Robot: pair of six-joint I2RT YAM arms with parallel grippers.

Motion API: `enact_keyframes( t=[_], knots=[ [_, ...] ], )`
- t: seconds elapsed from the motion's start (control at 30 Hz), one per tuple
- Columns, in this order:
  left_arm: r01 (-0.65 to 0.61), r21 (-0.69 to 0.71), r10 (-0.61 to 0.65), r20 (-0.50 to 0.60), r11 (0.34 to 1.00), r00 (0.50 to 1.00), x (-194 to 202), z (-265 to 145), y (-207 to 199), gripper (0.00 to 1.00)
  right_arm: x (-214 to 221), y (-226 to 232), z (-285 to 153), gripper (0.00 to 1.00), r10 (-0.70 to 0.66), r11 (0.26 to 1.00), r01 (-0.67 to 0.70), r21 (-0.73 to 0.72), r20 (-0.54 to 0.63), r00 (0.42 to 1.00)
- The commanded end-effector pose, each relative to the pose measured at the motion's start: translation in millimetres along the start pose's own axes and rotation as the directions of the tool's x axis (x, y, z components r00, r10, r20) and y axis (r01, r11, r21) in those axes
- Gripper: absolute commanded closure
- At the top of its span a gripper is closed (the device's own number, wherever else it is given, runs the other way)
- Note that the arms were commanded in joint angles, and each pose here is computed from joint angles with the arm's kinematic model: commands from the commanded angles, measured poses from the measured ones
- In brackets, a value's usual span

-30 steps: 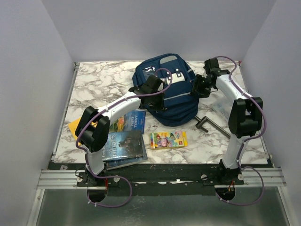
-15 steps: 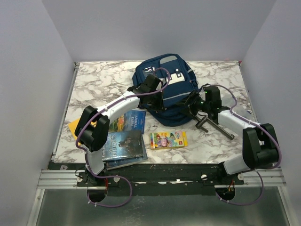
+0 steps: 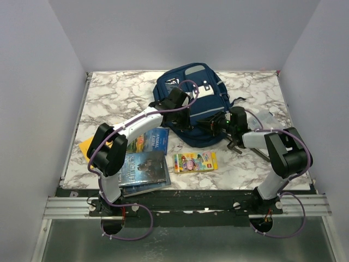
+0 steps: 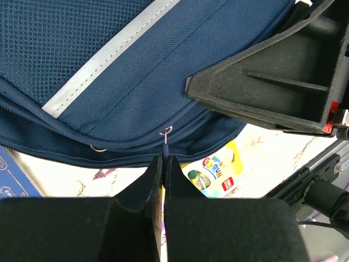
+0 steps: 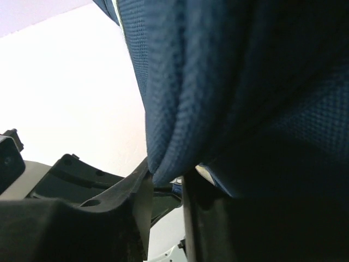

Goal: Pack the student bag
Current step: Unzip the student bag at the center of the board.

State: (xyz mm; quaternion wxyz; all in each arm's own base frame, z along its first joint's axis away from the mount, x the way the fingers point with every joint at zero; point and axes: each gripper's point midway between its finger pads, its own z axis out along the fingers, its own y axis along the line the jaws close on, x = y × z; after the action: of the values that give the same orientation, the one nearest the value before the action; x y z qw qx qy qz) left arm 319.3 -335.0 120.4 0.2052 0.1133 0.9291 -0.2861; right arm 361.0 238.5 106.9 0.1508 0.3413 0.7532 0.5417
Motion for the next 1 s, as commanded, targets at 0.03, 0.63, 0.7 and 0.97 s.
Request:
enact_keyframes(
  t=[0.03, 0.63, 0.7, 0.97],
  knots=[
    [-0.042, 0.008, 0.041, 0.054, 0.999, 0.998, -8.0, -17.7, -10.9, 1.0, -7.5, 6.4, 7.1, 0.86, 0.0, 1.0, 0.0, -0.023, 0.025, 1.0],
    [0.294, -0.175, -0.277, 0.115, 0.94, 0.954, -41.6, -25.6, 103.0, 1.0, -5.9, 16.3, -6.7, 0.99, -0.276, 0.96, 0.253, -0.12, -0.254, 0.927],
    [0.285, -0.199, -0.265, 0.12, 0.937, 0.957, -44.1, -27.2, 108.5, 1.0, -10.9, 21.6, -5.2, 0.99, -0.288, 0.957, 0.267, -0.113, -0.264, 0.92],
    [0.33, -0.228, -0.303, 0.147, 0.916, 0.942, -49.2, -32.7, 127.8, 1.0, -35.7, 36.8, -18.4, 0.99, -0.241, 0.967, 0.216, -0.137, -0.212, 0.947]
  ],
)
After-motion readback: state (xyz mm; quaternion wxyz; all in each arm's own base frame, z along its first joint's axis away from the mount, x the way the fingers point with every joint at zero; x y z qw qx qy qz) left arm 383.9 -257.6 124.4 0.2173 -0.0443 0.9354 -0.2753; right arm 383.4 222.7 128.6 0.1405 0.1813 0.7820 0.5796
